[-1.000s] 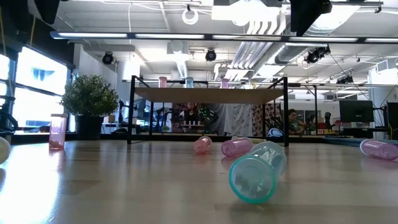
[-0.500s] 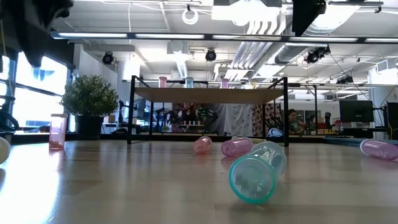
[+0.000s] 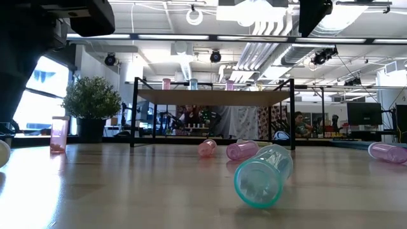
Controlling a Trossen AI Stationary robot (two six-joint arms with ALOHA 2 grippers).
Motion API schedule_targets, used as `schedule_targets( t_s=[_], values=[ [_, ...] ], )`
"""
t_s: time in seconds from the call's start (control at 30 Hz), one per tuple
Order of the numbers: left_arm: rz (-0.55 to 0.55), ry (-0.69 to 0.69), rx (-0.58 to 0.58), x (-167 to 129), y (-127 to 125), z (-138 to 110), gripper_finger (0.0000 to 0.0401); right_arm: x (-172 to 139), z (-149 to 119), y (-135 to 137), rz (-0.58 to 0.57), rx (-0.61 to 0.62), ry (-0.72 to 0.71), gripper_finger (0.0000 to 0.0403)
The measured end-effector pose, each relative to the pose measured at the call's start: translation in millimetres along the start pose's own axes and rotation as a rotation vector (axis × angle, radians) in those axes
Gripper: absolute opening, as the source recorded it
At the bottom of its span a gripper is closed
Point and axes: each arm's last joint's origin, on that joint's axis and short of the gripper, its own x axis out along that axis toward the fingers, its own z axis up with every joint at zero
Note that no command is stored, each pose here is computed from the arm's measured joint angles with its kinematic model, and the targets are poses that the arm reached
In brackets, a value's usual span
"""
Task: Pick and place medicine bottles onto shelf by color
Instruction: Put the bottom left yellow pill bottle on the shelf aligned with the other yellow pill bottle
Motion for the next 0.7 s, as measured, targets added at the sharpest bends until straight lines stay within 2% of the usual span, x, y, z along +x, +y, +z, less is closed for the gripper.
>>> schedule_targets(
  t_s=[0.2, 0.7],
  values=[
    [0.003, -0.002, 0.000, 1, 0, 0, 0.0142, 0, 0, 0, 0.000, 0.000, 0.000, 0.0149],
    [0.058, 0.019, 0.002, 36, -4, -11, 0.0142, 0, 0, 0, 0.000, 0.000, 0.000, 0.0149]
  ],
)
